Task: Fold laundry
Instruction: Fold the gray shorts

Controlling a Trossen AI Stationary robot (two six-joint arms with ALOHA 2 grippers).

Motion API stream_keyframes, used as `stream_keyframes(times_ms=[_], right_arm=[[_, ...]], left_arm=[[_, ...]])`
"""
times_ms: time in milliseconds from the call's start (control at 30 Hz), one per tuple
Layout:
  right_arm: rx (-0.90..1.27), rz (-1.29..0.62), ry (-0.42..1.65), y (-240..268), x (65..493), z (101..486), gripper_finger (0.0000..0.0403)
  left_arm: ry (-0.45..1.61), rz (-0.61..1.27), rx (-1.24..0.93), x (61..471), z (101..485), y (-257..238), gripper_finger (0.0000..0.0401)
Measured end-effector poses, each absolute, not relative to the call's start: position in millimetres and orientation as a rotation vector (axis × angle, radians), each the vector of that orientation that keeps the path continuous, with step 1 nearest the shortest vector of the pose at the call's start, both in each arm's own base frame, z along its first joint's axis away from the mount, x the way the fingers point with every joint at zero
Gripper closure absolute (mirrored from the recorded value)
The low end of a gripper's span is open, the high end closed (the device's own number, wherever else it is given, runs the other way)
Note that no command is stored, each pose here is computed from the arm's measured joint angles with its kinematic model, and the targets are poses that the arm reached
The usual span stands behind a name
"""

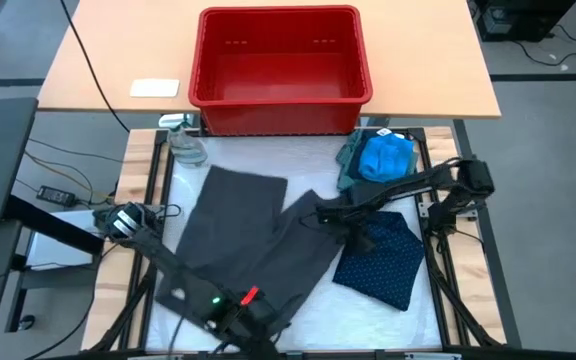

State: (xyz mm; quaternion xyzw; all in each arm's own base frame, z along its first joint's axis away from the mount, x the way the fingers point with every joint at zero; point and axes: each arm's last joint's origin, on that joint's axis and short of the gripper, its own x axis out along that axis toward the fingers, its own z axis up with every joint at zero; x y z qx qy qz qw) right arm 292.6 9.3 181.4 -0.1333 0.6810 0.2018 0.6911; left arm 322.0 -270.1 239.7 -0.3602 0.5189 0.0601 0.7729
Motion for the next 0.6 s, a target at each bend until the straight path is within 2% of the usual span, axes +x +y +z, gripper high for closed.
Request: stream_keyframes(times_ms=[167,367,533,600], right_arm=[[-0.354,0.546,1.379,13.9,281.8,242.6,0.0397],[-0.476,0.407,0.832,3.5,308.6,294.2,0.0399],[-0.507,0.252,0.509,-15.2,361.3,289.9,0.0400],[-0.518,0.216,0.450,-23.4,383.2,276.0,0.0400]], left_arm=[[1.129,0.135,-0.745,307.5,284.4,-284.1,0.0394],[1.091,0.350,-0.829,274.6,313.9,-296.4,0.0395],[1.037,0.673,-0.942,238.9,313.5,-299.8,0.0395],[1.060,0.702,-0.916,232.7,312.5,-299.6,0.0396]])
